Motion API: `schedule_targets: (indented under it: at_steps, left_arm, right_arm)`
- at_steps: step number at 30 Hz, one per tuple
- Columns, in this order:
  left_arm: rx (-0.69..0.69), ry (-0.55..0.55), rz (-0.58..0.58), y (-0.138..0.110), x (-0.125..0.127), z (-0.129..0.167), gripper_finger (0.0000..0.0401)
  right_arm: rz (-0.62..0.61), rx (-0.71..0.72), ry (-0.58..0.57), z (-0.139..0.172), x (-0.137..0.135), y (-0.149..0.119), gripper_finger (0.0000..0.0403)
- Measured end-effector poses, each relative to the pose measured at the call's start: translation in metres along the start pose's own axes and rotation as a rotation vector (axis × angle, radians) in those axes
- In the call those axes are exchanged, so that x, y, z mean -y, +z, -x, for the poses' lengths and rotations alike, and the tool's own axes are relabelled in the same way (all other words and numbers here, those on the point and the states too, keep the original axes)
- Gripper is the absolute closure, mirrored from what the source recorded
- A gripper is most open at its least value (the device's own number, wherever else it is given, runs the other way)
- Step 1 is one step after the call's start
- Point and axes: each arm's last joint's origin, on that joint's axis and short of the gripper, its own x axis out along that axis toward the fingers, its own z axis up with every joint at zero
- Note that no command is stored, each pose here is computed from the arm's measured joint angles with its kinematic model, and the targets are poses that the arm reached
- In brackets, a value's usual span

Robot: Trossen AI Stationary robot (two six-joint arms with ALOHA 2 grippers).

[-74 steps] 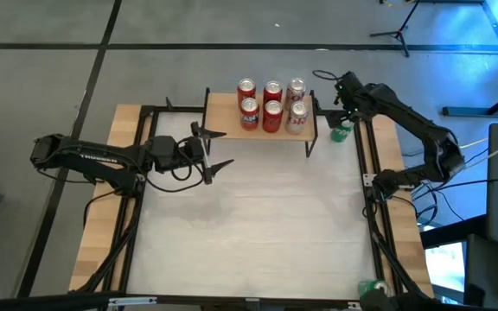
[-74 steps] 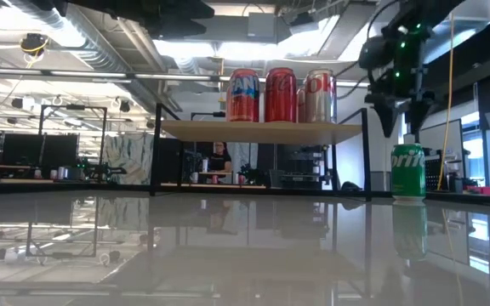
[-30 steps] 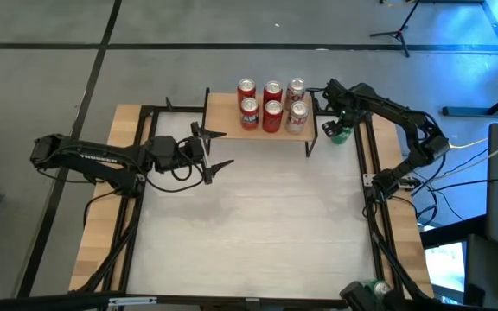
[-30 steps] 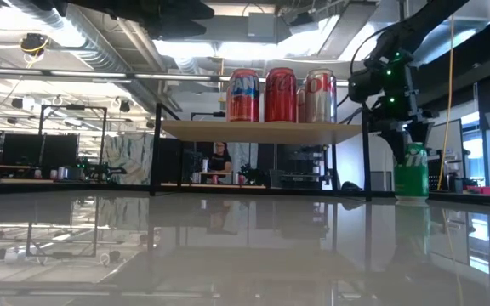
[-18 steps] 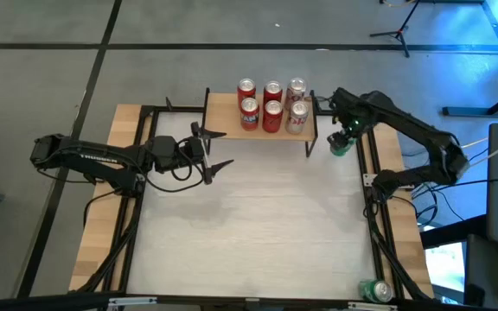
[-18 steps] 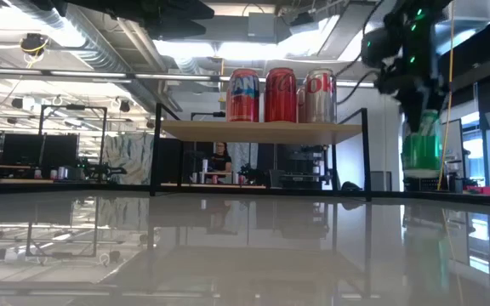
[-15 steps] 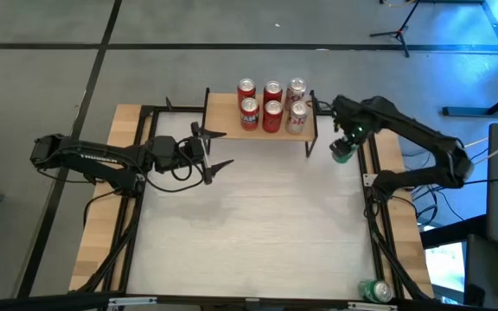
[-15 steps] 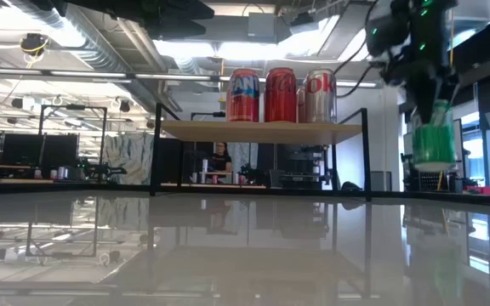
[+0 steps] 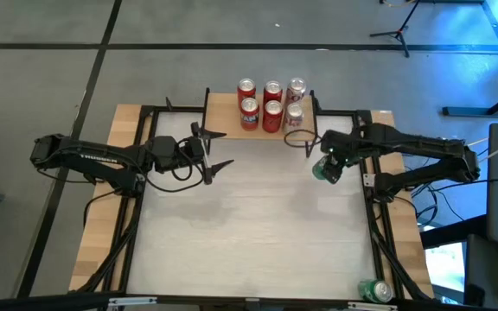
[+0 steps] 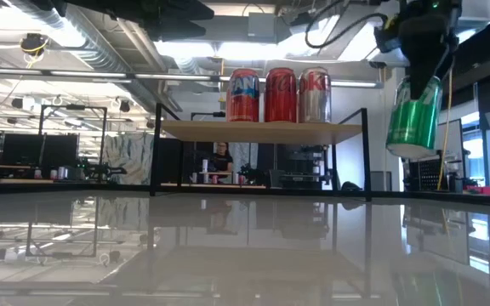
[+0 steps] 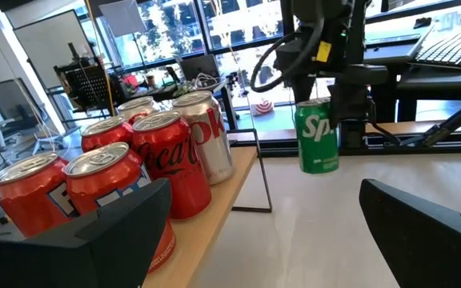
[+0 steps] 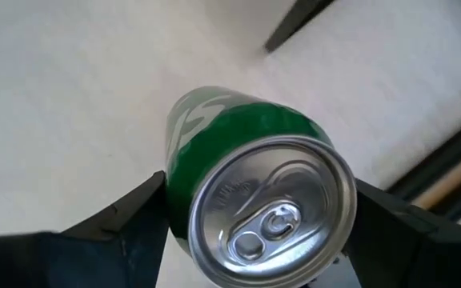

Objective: Place canned beverage on shelf
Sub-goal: Put the top green soda can on the shelf

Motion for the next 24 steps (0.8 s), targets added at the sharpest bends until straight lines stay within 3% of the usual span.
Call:
schedule_targets:
  at_steps: [5,11,18,24]
  left_arm:
    - [0.000,0.000,0.000,0.000,0.000,0.000,0.0007]
    - [0.000,0.000,0.000,0.000,0.000,0.000,0.0007]
    - [0.000,0.000,0.002,0.000,0.000,0.000,0.0007]
    - [-0.041,-0.009,0.020,-0.004,0.002,0.001,0.0007]
  right_arm:
    - [-0.014,-0.001,-0.019,0.000,0.001,0.000,0.0106]
    - [0.055,0.058,0.095,0.002,-0.016,0.001,0.0111]
    - [0.207,0.182,0.209,-0.002,-0.062,0.006,0.0106]
    - [0.371,0.206,0.230,-0.029,-0.105,0.019,0.0110]
